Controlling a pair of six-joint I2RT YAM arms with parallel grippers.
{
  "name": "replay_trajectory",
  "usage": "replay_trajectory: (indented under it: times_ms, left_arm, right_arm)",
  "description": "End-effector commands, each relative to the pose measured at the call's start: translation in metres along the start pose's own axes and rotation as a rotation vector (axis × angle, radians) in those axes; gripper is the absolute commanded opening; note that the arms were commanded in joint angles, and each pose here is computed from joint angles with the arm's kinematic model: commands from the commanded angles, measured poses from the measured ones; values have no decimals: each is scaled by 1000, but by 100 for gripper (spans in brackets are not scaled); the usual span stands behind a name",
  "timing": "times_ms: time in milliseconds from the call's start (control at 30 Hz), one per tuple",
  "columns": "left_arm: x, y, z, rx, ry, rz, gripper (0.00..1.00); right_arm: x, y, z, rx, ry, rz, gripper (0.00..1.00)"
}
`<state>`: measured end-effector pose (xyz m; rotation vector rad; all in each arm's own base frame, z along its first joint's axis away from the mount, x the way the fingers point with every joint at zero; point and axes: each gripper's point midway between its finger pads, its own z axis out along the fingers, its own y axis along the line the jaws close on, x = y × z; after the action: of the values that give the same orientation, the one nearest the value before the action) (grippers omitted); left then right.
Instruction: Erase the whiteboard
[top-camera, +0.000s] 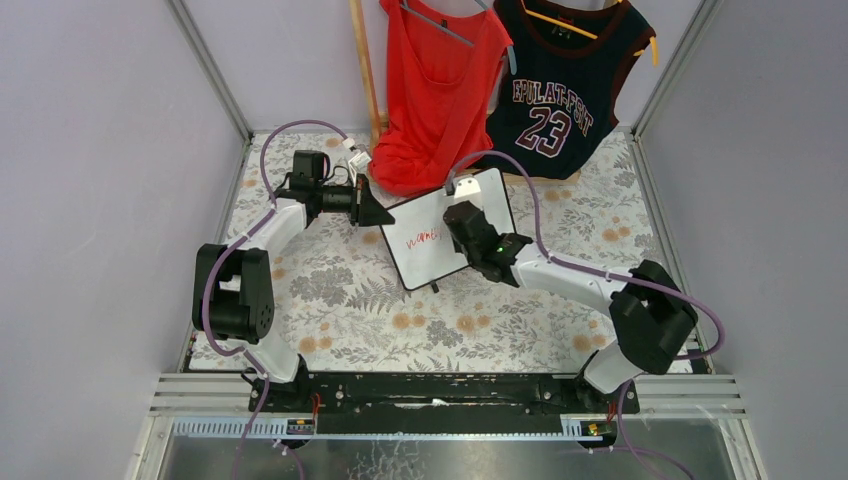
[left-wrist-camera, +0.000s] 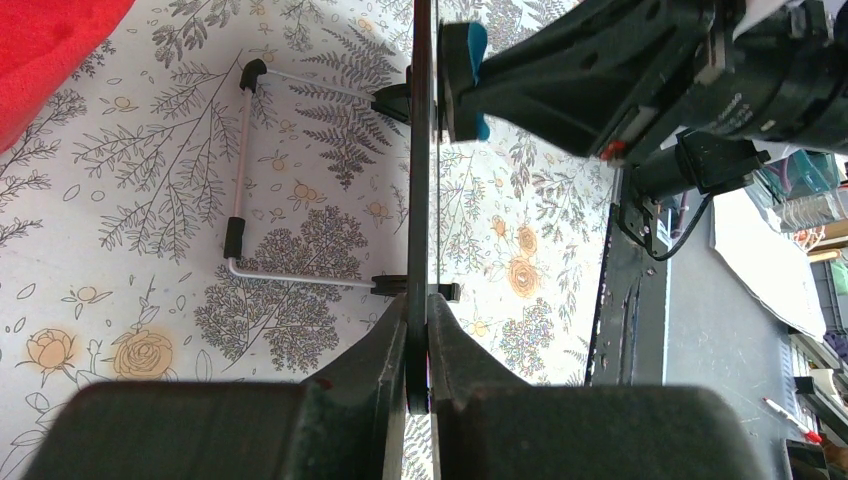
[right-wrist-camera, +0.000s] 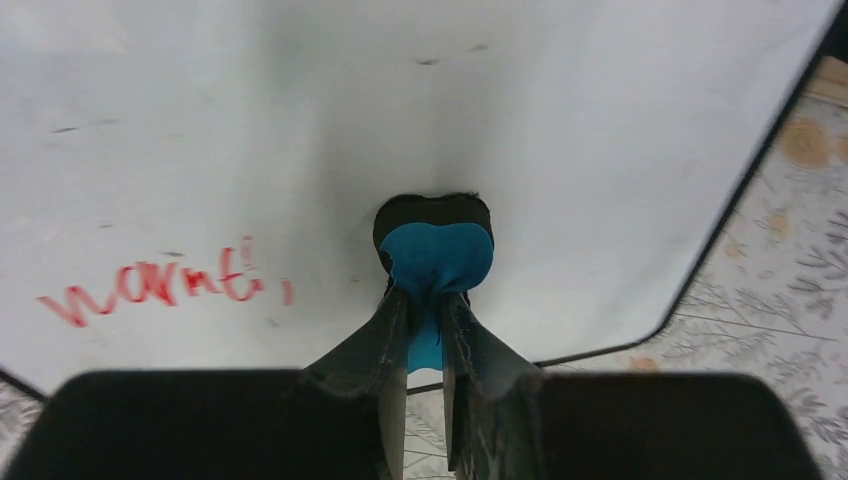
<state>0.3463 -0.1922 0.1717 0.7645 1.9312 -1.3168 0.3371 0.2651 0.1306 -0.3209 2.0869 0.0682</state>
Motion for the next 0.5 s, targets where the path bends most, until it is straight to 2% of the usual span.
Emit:
replay_trajectory:
  times_ms: [0,167,467]
  left_arm:
    - [6,1,2,-32,31,19,0]
    - [6,1,2,-31,31,20,0]
    - [6,1,2,-32,31,22,0]
  right_arm:
    - [-16,-30,-11,77,-51,17,0]
    - [-13,-18,-10,15,-37,27,0]
    - [-8,54,-5,-144,-44,11,0]
